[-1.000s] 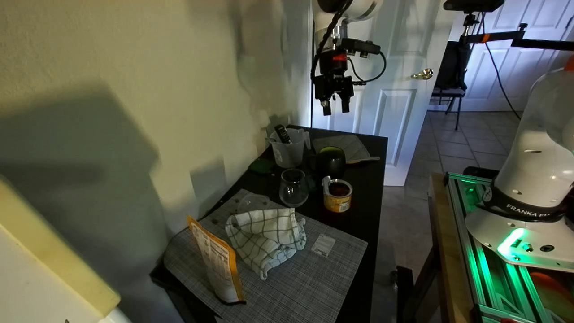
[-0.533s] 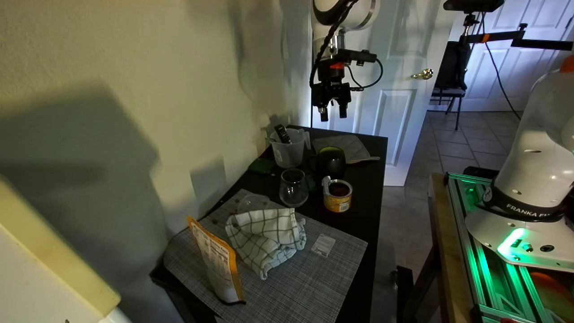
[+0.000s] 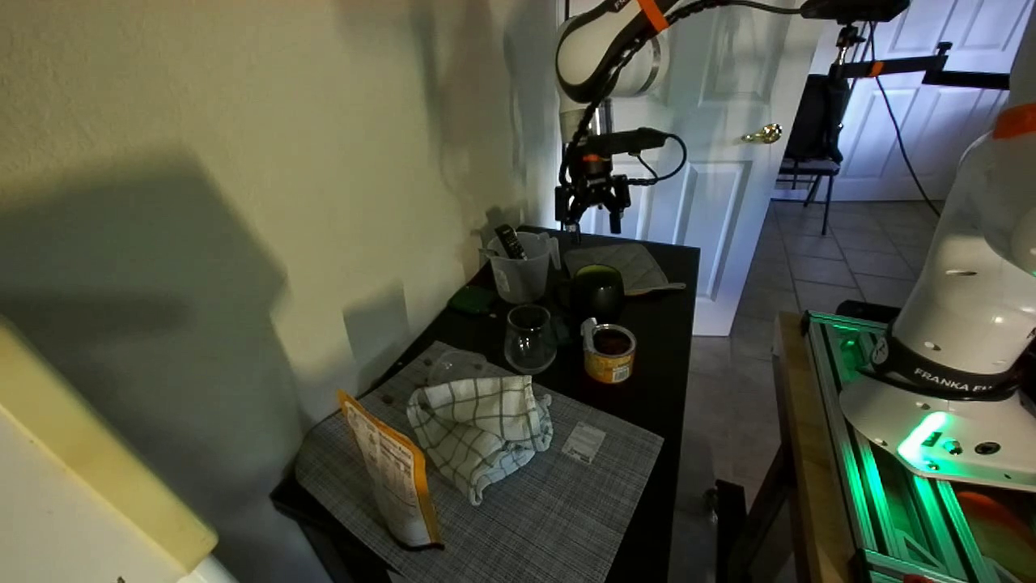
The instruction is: Move the black mug to the right.
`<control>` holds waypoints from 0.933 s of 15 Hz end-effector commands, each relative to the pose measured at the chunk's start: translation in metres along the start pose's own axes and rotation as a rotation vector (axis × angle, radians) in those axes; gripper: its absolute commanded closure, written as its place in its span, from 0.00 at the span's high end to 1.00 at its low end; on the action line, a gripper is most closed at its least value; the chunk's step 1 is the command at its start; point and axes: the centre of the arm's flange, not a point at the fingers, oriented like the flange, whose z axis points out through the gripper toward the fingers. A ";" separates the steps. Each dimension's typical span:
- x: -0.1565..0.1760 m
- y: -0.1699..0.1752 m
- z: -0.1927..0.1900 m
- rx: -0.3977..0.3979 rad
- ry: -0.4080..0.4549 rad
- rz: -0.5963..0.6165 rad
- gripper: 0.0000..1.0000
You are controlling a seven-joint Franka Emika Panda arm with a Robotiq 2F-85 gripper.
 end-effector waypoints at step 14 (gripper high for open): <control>0.032 -0.044 0.073 -0.067 0.090 0.144 1.00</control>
